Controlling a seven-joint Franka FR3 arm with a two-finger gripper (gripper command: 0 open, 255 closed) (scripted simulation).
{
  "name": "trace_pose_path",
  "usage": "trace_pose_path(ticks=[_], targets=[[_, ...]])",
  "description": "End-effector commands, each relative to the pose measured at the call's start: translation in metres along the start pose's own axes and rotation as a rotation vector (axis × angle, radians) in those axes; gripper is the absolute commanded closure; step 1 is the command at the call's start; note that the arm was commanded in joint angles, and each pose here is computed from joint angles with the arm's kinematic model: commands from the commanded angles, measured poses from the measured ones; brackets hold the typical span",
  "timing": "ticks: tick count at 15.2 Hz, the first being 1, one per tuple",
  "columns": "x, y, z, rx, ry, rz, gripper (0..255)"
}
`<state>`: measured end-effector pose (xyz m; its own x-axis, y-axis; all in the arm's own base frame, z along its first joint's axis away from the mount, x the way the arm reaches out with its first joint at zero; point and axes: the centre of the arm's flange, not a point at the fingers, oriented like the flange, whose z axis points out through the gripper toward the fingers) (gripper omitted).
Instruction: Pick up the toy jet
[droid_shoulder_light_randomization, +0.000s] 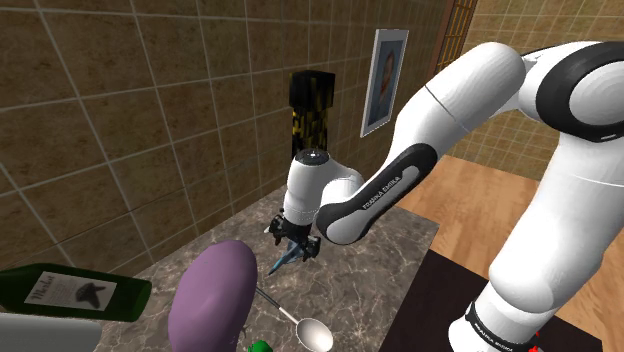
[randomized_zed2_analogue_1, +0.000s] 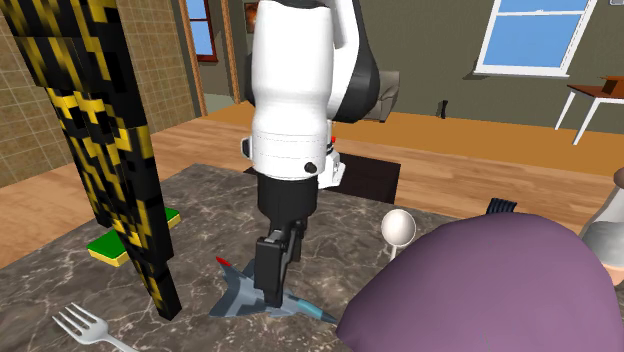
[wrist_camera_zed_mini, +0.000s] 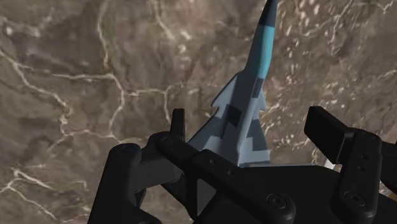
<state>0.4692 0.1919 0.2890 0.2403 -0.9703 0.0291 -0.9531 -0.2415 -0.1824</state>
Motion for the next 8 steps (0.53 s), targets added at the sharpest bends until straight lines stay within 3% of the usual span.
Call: trace_pose_path(ticks=[1, 4, 5, 8], targets=[[-0.0016, 0.0016, 0.0124, 0.001, 0.0, 0.001, 0], [-0.0018, 0.0031, 0.0206, 0.001, 0.0, 0.001, 0], [-0.0019, 0.003, 0.0206, 0.001, 0.0, 0.001, 255], [-0.002, 0.0032, 0.0206, 0.001, 0.0, 0.001, 255]])
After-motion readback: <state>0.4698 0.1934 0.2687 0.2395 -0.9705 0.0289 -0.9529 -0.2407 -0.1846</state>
